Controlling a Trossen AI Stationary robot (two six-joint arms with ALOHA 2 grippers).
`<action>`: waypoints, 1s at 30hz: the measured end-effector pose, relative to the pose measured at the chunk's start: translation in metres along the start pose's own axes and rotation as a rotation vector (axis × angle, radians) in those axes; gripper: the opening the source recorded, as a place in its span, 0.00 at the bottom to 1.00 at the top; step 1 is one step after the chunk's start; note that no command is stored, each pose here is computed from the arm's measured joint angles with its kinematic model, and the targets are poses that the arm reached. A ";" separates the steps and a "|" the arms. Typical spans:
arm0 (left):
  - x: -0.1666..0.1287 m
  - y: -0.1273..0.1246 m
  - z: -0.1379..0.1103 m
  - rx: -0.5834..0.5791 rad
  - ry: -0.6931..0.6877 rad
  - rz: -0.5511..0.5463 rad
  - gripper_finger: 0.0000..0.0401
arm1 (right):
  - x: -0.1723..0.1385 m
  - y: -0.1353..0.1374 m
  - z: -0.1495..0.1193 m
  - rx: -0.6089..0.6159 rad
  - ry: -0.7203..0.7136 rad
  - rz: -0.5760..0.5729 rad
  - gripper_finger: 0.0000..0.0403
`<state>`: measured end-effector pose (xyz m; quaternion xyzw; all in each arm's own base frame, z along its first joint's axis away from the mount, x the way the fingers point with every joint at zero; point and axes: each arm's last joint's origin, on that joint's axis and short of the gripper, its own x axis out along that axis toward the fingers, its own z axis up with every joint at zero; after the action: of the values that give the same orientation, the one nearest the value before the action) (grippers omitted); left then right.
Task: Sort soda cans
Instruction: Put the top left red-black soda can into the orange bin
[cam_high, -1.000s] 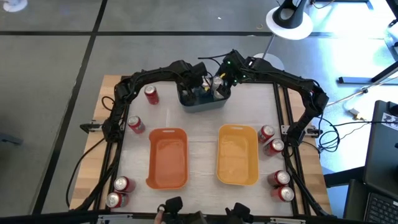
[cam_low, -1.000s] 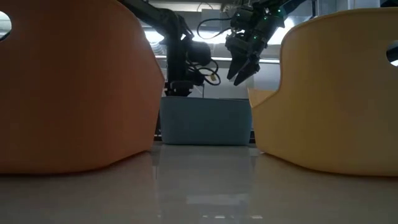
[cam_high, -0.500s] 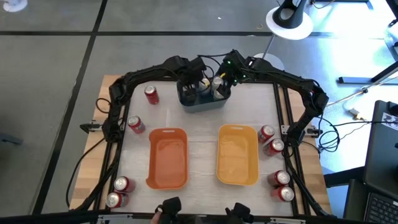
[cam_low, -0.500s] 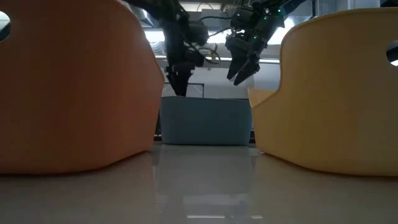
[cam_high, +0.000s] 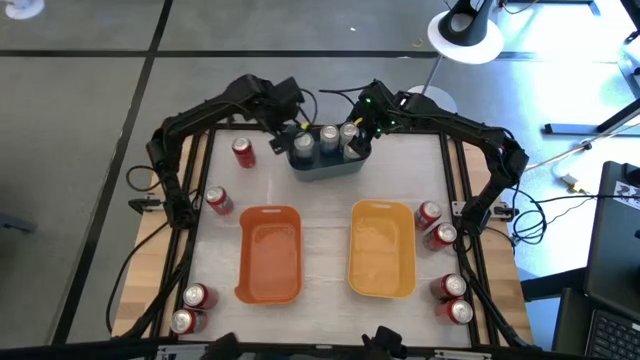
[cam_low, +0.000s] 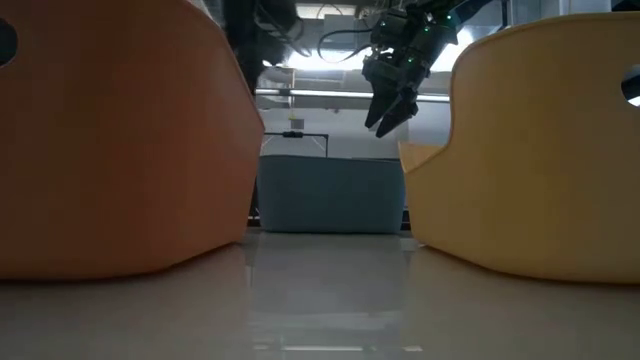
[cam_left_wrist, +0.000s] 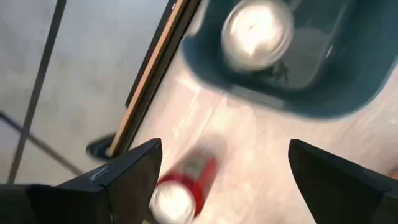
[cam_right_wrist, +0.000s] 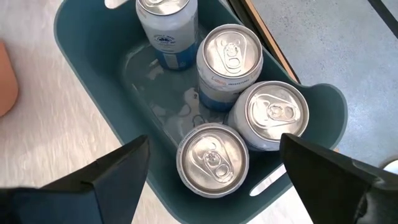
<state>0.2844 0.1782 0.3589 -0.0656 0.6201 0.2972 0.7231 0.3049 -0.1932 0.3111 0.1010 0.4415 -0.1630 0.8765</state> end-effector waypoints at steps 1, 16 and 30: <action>-0.004 0.002 -0.005 -0.015 0.008 0.000 0.84 | 0.000 0.000 0.000 0.000 0.000 0.000 0.88; 0.013 0.034 -0.085 -0.387 0.020 0.101 0.84 | 0.000 -0.001 0.005 -0.007 -0.048 -0.007 0.88; 0.067 0.046 -0.102 -0.436 0.108 -0.008 0.84 | 0.000 -0.001 0.005 -0.002 -0.055 -0.007 0.88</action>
<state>0.1768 0.1921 0.2858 -0.2387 0.5789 0.4171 0.6587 0.3086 -0.1954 0.3144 0.0941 0.4178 -0.1683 0.8878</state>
